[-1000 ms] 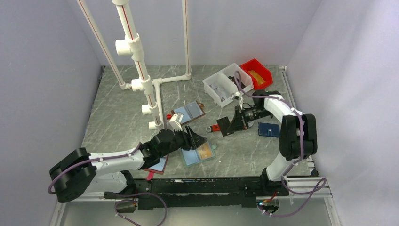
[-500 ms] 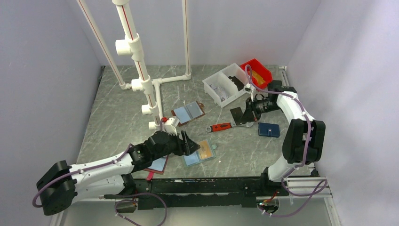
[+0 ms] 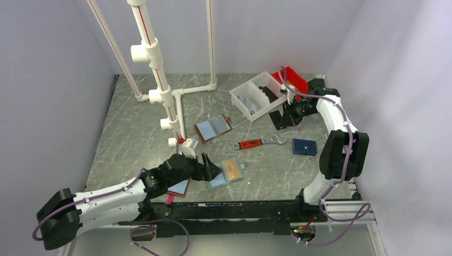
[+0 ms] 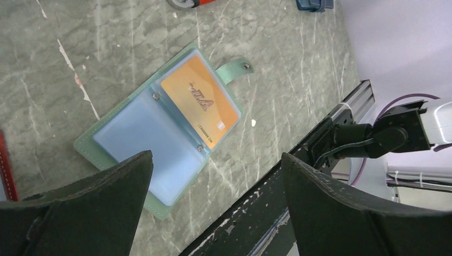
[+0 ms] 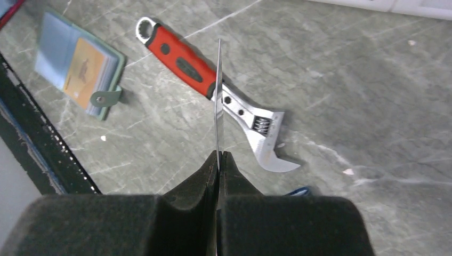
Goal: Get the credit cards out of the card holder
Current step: Place the credit card in the storage box.
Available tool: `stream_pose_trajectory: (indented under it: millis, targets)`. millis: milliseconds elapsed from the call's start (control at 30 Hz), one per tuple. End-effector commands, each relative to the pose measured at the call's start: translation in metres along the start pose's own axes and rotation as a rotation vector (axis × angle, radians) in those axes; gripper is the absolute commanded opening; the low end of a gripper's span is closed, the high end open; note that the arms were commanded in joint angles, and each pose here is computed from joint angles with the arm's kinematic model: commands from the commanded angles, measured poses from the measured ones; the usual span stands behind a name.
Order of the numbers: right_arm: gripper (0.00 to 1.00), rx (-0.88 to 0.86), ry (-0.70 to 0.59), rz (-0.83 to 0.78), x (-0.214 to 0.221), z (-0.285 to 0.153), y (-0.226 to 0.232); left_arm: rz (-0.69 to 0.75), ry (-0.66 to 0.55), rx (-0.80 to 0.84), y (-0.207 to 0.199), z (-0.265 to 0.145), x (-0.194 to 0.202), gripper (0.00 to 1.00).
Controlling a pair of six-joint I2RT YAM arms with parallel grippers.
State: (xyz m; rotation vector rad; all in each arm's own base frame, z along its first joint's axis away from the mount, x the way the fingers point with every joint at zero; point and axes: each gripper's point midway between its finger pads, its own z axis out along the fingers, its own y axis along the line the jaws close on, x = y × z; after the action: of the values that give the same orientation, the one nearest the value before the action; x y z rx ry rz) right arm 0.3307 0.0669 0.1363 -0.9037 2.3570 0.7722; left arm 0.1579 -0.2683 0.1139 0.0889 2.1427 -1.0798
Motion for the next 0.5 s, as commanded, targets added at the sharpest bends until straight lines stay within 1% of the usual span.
stream_pose_trajectory:
  millis: [0,67,300,467]
  targets:
    - [0.00,0.091,-0.012,-0.020,-0.017,-0.010,-0.027,0.055,-0.037,0.042,-0.006,0.001,-0.007,0.97]
    - [0.00,0.108,-0.017,-0.020,-0.023,-0.012,-0.036,0.081,-0.028,0.047,-0.005,0.002,-0.005,0.99]
    - [0.00,0.144,-0.006,0.015,-0.037,-0.006,-0.068,0.135,-0.016,0.105,-0.007,0.008,0.004,0.99]
    - [0.00,0.210,-0.029,-0.014,-0.054,-0.004,-0.097,0.147,0.001,0.119,-0.005,0.009,0.011,0.99]
